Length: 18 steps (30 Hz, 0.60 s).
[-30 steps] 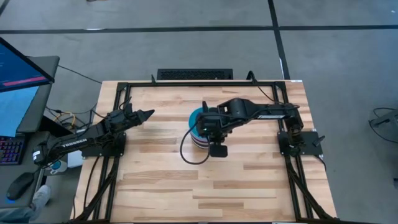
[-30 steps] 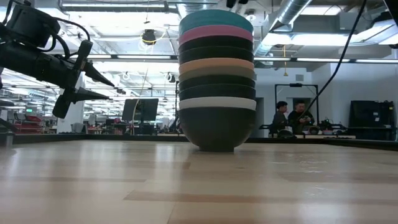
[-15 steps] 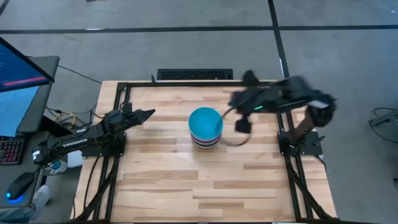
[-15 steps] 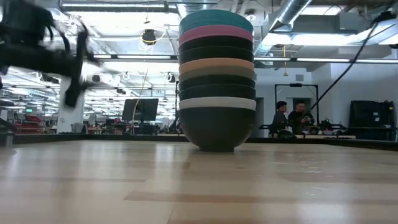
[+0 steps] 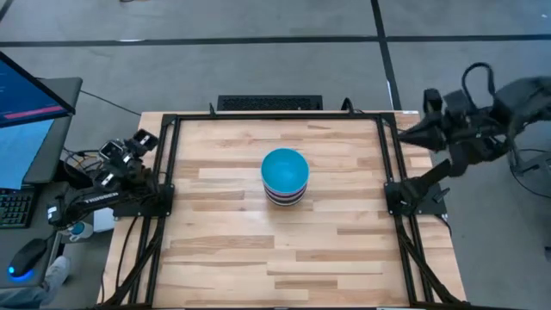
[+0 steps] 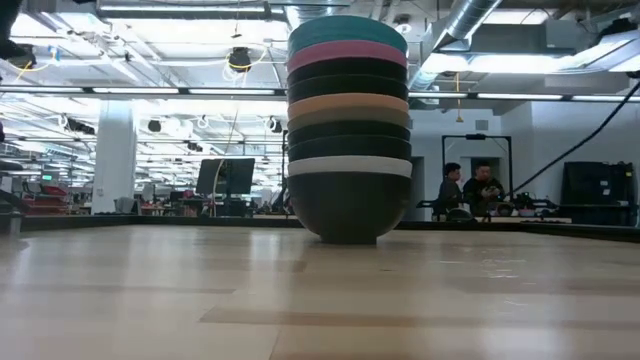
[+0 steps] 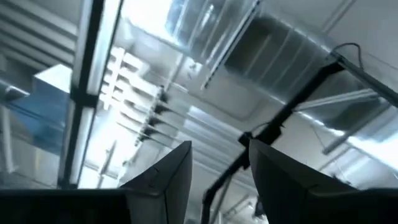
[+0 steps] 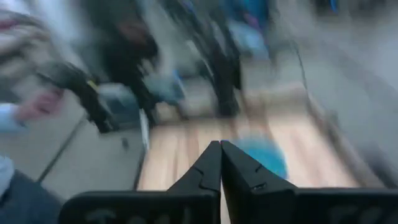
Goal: Nest bowls inside each other
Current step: Return to Home Position
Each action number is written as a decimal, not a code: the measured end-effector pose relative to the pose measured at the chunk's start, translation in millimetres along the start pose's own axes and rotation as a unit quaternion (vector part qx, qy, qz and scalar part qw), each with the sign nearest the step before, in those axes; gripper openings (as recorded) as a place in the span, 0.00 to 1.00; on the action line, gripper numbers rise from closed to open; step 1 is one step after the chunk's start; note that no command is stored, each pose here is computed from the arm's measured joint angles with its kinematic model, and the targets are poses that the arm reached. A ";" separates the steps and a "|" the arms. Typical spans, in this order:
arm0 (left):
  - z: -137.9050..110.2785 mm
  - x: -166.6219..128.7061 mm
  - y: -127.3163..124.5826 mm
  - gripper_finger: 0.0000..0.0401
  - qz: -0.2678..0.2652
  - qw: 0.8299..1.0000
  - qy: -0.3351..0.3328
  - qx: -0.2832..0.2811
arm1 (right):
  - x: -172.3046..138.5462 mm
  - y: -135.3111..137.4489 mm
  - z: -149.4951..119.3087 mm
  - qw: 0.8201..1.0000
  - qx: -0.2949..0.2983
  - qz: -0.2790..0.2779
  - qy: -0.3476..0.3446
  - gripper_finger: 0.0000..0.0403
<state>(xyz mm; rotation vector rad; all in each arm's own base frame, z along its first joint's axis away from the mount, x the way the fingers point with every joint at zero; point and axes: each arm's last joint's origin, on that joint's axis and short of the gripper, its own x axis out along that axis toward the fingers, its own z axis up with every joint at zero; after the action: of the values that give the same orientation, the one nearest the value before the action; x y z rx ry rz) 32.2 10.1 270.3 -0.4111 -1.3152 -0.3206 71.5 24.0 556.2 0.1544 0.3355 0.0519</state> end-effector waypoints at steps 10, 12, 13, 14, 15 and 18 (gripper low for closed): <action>-7.5 -0.7 4.0 0.38 0.004 0.997 0.070 -0.013 | -18.9 -1.7 -44.0 0.905 -0.260 0.224 -0.250 0.08; -7.4 -0.7 4.0 0.38 0.004 0.997 0.070 -0.013 | -7.4 -3.6 -69.4 0.898 -0.264 0.227 -0.268 0.08; -7.5 -0.7 4.0 0.38 0.004 0.997 0.070 -0.013 | 0.5 -3.9 -83.4 0.895 -0.264 0.226 -0.279 0.08; -7.8 -0.7 4.4 0.38 0.006 0.997 0.071 -0.013 | 6.3 -5.7 -98.2 0.891 -0.258 0.228 -0.295 0.08; -8.0 -0.8 4.7 0.38 0.008 0.997 0.072 -0.014 | 11.6 -8.1 -113.4 0.888 -0.250 0.230 -0.310 0.08; -9.0 -0.9 5.8 0.38 0.014 0.997 0.077 -0.008 | 21.7 -19.4 -156.5 0.882 -0.204 0.228 -0.358 0.08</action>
<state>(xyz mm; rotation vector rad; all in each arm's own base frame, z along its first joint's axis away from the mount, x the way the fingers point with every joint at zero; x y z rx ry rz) 42.3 11.0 267.0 -0.4090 -1.1565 -0.3330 40.5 28.7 400.2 -0.1737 -0.4654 0.5172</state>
